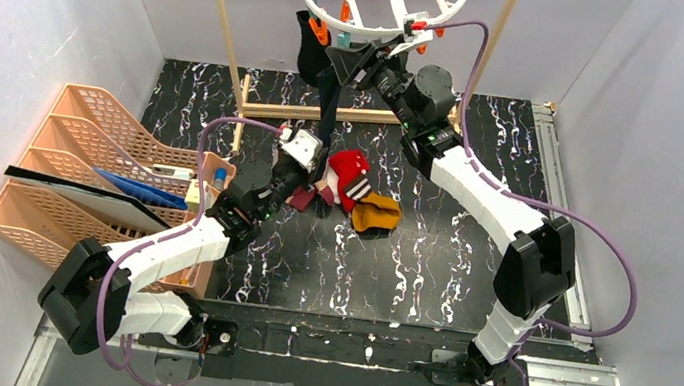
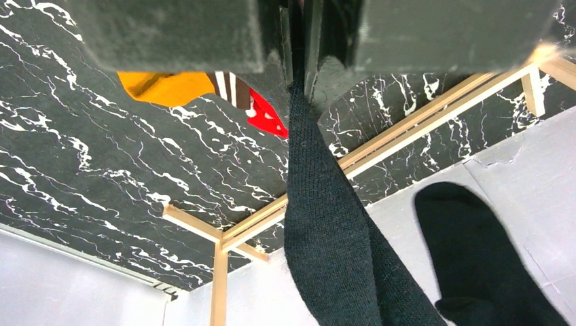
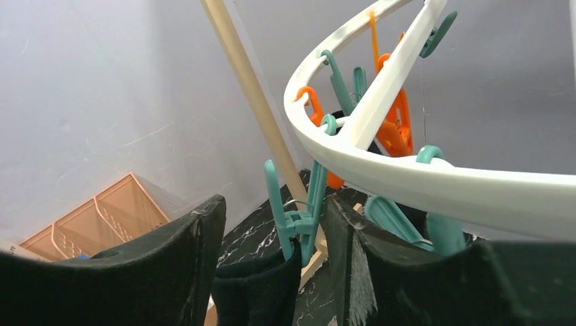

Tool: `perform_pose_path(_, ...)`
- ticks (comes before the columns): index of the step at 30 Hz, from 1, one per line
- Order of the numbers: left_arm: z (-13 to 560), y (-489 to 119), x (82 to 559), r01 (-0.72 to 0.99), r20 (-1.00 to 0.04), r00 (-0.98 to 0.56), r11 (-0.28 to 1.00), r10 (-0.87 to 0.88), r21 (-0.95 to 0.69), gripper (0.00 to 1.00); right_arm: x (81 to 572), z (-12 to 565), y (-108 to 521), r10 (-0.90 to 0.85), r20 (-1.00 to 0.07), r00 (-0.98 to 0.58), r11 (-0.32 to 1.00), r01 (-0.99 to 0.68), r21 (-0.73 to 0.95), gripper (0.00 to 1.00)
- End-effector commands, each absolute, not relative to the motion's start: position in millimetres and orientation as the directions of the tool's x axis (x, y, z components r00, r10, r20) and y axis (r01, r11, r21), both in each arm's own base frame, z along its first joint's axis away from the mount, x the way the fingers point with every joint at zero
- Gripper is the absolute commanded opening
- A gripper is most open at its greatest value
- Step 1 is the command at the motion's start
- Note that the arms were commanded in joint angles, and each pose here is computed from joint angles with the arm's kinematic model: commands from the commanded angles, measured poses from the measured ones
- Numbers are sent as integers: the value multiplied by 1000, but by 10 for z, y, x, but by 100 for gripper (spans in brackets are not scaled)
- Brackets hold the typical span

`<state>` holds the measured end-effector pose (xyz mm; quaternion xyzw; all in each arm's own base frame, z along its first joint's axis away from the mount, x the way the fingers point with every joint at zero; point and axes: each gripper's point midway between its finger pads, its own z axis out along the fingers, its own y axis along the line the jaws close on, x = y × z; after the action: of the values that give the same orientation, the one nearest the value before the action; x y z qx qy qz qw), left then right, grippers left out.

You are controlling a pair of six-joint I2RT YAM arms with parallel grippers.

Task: Remove the socks clipped to the hanger

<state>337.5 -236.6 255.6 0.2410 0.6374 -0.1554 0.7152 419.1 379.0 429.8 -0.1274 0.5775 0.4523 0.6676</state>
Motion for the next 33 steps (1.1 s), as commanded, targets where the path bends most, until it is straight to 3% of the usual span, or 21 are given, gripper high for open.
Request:
perform_pose_path(1,2595,-2420,3341,545,-984,144,821,106,168,0,4211,4643,3736,526,-850,-7,542,-768,342,62)
perform_pose_path(21,2491,-2490,3318,555,-979,131,807,154,201,0,4266,4727,3725,527,-849,28,558,-765,321,50)
perform_pose_path(33,2430,-2486,3349,538,-977,110,816,182,213,0,4248,4793,3685,528,-848,40,562,-765,314,27)
